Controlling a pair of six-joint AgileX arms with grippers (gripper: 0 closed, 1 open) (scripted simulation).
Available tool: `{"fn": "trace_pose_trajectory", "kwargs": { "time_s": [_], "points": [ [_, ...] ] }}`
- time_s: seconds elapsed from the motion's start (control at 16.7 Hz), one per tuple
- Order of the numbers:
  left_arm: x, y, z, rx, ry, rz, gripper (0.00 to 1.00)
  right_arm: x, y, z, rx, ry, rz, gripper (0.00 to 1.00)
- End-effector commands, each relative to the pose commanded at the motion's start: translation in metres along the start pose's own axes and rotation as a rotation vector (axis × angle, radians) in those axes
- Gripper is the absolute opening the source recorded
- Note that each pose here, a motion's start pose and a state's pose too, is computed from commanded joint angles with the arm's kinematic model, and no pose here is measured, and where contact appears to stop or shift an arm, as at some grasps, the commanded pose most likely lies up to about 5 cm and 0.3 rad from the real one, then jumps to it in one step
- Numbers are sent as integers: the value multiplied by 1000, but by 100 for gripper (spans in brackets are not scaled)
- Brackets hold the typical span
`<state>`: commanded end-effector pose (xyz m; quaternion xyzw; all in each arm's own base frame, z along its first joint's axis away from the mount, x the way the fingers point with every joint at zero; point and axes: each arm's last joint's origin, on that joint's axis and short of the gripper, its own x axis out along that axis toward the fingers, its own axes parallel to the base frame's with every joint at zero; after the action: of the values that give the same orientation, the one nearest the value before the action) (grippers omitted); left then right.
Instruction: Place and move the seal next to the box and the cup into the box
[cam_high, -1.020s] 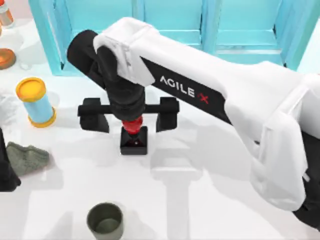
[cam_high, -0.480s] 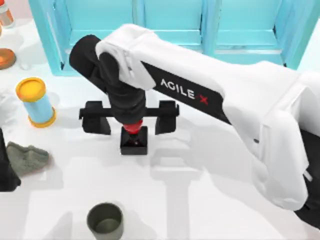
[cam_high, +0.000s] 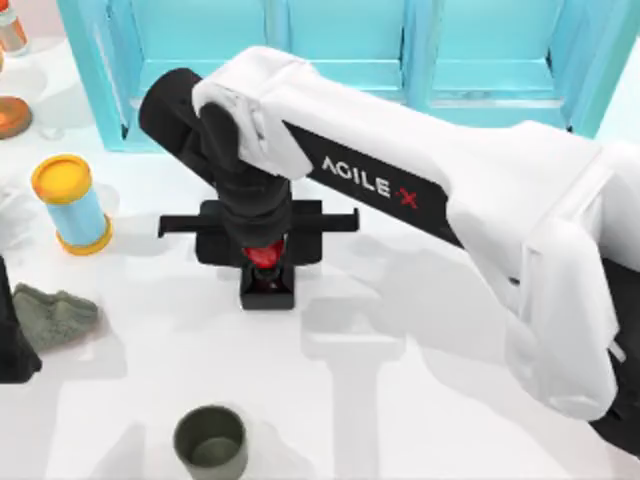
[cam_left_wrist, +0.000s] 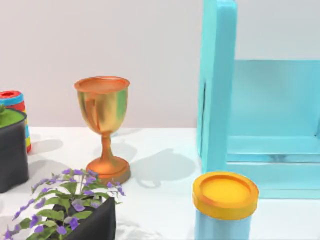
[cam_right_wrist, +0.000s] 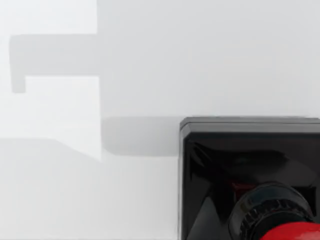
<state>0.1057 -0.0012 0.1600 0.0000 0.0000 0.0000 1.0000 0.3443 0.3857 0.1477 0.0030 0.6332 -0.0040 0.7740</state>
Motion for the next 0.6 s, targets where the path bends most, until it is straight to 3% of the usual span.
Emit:
{"fn": "trace_pose_trajectory", "kwargs": {
  "time_s": [0.18,0.6],
  "points": [
    [0,0,0,0,0,0,100,0,0,0,0,0,0,2],
    [0,0,0,0,0,0,100,0,0,0,0,0,0,0]
  ]
}}
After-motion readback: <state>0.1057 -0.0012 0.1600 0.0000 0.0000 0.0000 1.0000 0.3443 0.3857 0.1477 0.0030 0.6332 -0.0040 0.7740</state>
